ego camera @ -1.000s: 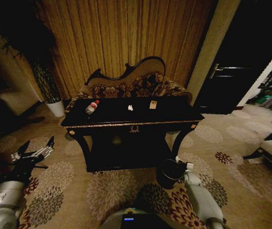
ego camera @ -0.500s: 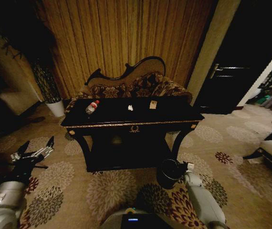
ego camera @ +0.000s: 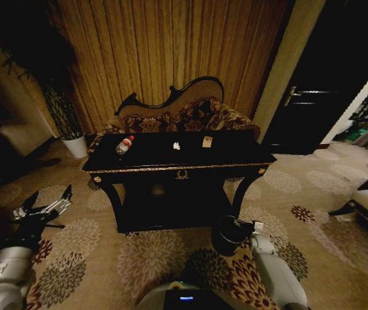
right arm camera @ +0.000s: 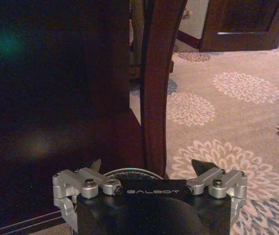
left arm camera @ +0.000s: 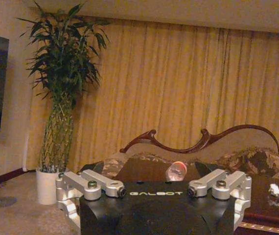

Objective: Move to the front of the table and place the trash on the table into the trash bin.

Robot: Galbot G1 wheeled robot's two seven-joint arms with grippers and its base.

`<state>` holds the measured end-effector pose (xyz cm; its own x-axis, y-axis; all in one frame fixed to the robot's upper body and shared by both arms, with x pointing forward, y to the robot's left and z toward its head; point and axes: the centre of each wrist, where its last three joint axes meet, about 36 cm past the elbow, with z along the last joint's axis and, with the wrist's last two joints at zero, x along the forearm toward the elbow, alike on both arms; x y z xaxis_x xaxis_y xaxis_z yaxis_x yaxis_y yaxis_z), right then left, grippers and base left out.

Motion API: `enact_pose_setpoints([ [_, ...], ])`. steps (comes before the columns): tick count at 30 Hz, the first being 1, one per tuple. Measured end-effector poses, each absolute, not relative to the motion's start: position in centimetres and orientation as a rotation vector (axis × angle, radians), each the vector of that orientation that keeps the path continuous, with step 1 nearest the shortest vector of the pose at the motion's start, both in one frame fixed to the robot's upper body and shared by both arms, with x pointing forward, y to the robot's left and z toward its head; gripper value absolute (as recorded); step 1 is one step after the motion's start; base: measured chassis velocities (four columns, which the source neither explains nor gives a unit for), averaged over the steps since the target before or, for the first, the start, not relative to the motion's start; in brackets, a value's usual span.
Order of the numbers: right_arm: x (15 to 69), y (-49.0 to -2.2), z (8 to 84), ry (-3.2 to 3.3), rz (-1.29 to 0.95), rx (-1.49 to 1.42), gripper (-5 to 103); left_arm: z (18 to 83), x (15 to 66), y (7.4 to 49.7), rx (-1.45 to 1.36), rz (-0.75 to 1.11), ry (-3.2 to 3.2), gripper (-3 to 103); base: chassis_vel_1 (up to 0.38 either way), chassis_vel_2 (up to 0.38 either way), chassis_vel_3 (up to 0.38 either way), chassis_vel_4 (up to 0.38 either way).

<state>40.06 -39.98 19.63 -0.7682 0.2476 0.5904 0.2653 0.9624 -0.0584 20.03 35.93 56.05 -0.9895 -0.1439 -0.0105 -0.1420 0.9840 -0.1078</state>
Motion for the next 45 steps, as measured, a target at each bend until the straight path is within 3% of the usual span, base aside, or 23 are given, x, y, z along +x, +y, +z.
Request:
enact_pose_setpoints([
  [18,40.1,-39.6,19.7,-2.487,-0.057,-0.359,100,56.1,20.1,35.9,-0.218,-0.167,3.107,100,0.000,0.000,0.000,0.000],
  [22,40.2,-39.0,22.0,-2.560,-0.145,-0.344,100,56.1,20.0,35.9,-0.217,-0.167,3.108,100,0.000,0.000,0.000,0.000],
  [27,39.7,-38.6,24.9,-2.652,-0.103,-0.300,100,56.1,20.1,35.9,-0.218,-0.166,3.107,100,0.000,0.000,0.000,0.000],
  [34,39.0,-37.3,34.0,-2.885,-0.024,-0.174,100,56.0,19.9,35.9,-0.228,-0.177,3.106,100,0.000,0.000,0.000,0.000],
  [37,37.6,-34.9,44.1,-2.999,-0.098,0.023,100,55.9,19.9,35.9,-0.233,-0.171,3.104,100,0.000,0.000,0.000,0.000],
  [45,35.5,-32.4,50.2,-3.081,-0.088,0.145,100,55.9,19.9,35.9,-0.234,-0.158,3.103,100,0.000,0.000,0.000,0.000],
])
